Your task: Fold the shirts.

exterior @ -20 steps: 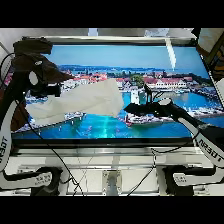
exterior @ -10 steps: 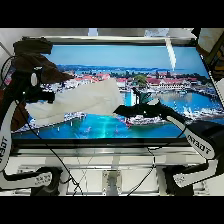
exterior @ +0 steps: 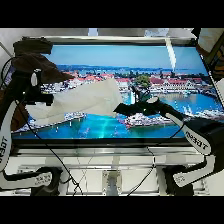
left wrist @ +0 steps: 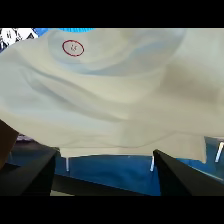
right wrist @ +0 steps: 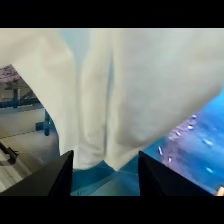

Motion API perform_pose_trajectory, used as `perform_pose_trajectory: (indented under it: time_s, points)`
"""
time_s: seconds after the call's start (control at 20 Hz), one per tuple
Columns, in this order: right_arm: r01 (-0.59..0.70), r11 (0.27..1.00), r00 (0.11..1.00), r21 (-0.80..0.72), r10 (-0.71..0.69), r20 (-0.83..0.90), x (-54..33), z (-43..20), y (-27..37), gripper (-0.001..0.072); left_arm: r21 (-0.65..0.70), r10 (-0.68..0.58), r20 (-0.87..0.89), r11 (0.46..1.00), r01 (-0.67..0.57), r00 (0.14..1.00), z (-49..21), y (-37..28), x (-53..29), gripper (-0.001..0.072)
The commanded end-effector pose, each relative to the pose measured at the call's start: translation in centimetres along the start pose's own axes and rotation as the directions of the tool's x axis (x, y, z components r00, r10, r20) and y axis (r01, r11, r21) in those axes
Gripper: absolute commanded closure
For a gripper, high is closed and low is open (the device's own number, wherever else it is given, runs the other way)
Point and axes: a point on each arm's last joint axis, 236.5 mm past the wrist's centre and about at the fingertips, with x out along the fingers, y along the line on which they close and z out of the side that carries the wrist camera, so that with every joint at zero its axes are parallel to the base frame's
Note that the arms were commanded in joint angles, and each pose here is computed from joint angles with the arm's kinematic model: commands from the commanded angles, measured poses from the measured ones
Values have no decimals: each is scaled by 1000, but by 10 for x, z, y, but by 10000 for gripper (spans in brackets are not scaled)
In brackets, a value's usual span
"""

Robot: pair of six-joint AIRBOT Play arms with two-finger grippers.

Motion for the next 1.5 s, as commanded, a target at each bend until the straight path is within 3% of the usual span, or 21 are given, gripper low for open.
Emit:
perform_pose_trajectory:
  time_s: [0.0,0.15,0.6,1.0,1.1,1.15,1.2,1.45]
  points:
    - [-65,997,998,31,66,-21,-31,5,1,275,1,1,-5,1000,-1,1000,-1,0,0,15]
    - [-73,995,997,62,73,4,-45,13,-2,275,1,0,-6,1000,0,1000,-1,0,0,15]
    - [89,981,995,171,-95,25,-7,10,-32,275,1,-2,-5,1000,2,1000,-1,0,0,15]
    - [34,964,996,265,-54,66,20,13,-31,281,19,-3,5,1000,3,1000,1,-1,0,15]
    - [-7,966,995,258,-17,93,20,19,-22,465,19,-4,13,1000,3,1000,3,-1,0,15]
    - [-20,968,994,251,-7,107,20,22,-19,612,19,-4,13,1000,3,1000,3,-1,0,15]
    - [-33,970,993,239,4,121,19,26,-17,678,19,-4,13,1000,3,1000,3,-1,0,15]
    - [-64,981,988,184,36,152,-26,48,-19,680,19,-2,7,1000,2,1000,2,0,0,15]
